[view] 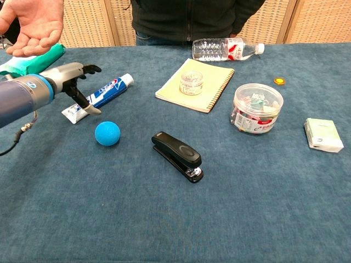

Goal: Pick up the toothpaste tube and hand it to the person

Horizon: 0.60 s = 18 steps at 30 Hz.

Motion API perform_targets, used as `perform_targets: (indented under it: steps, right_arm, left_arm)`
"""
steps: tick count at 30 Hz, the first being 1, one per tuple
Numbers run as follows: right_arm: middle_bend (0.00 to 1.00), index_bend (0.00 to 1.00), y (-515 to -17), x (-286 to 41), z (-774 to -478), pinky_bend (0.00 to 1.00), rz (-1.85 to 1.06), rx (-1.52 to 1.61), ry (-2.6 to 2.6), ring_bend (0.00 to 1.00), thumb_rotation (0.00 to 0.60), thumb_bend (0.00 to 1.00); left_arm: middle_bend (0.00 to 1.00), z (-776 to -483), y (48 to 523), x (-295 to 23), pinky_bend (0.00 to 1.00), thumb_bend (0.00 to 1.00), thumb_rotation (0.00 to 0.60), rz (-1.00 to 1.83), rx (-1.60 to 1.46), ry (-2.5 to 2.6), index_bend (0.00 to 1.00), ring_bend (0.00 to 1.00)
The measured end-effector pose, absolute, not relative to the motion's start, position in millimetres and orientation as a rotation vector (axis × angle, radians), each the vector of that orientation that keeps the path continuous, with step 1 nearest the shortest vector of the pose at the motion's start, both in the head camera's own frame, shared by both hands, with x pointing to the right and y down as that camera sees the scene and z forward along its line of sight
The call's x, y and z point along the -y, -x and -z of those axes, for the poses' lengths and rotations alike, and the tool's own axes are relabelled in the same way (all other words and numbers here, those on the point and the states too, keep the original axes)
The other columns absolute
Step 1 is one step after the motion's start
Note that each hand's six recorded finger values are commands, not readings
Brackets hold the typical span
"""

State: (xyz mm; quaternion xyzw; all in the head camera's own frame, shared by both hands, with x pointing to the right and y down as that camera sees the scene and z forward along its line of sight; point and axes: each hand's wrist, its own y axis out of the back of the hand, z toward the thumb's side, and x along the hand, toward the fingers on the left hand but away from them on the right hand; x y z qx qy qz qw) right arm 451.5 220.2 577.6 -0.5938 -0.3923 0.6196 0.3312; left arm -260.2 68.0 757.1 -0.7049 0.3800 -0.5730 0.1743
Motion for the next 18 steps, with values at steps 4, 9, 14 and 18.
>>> perform_targets:
  steps: [4,9,14,18]
  right_arm:
    - [0.00,0.06,-451.7,-219.9,-576.3,0.00,-1.613,1.035,1.559,0.00,0.600,0.00]
    - [0.00,0.06,-451.7,-220.2,-576.0,0.00,-1.609,1.037,1.567,0.00,0.600,0.00]
    - [0.00,0.06,-451.4,-220.2,-576.3,0.00,-1.608,1.036,1.573,0.00,0.600,0.00]
    - [0.00,0.06,-451.5,-220.3,-576.1,0.00,-1.608,1.036,1.573,0.00,0.600,0.00]
  left_arm:
    - [0.04,-765.8,254.3,-67.7,0.15,0.28,0.600,1.646,-1.073,1.962,0.17,0.01]
    - [0.32,-769.8,251.1,-66.6,0.39,0.37,0.600,1.663,-1.110,1.849,0.46,0.23]
    - [0.50,-770.8,242.7,-69.0,0.53,0.44,0.600,1.661,-1.107,1.811,0.66,0.40]
    - [0.56,-770.9,242.5,-72.2,0.58,0.53,0.600,1.665,-1.104,1.795,0.71,0.47]
